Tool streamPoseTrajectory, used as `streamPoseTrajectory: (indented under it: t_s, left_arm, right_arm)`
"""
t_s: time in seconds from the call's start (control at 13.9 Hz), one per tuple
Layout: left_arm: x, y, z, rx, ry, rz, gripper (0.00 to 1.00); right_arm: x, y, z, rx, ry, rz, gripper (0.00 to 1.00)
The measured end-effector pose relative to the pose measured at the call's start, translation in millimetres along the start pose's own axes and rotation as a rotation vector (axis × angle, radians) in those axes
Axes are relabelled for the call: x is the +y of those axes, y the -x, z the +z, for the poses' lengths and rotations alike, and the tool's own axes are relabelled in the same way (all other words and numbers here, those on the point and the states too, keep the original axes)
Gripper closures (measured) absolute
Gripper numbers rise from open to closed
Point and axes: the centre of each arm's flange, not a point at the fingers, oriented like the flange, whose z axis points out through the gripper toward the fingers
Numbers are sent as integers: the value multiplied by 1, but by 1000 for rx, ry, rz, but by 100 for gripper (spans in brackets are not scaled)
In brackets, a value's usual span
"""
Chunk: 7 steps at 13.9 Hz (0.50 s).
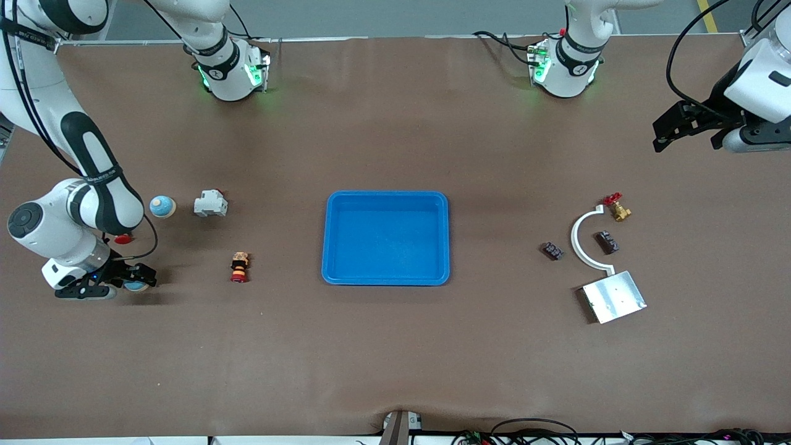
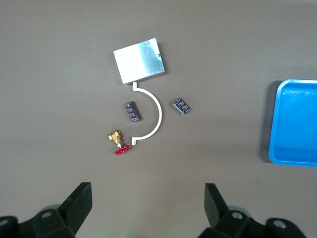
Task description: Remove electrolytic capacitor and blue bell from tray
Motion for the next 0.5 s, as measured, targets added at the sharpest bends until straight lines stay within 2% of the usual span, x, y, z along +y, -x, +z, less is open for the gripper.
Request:
streamPoseTrajectory:
  t_s: [0.29,0.36,0.5]
  left_arm:
    - [0,0,0,0,0,0,0]
    - [0,0,0,0,0,0,0]
    - [0,0,0,1,0,0,0]
  right_arm:
    - [1,2,4,-12,-3,2,1]
    - [1,3,4,-14,-3,2,9]
    - [0,0,0,-10,-1,19,31]
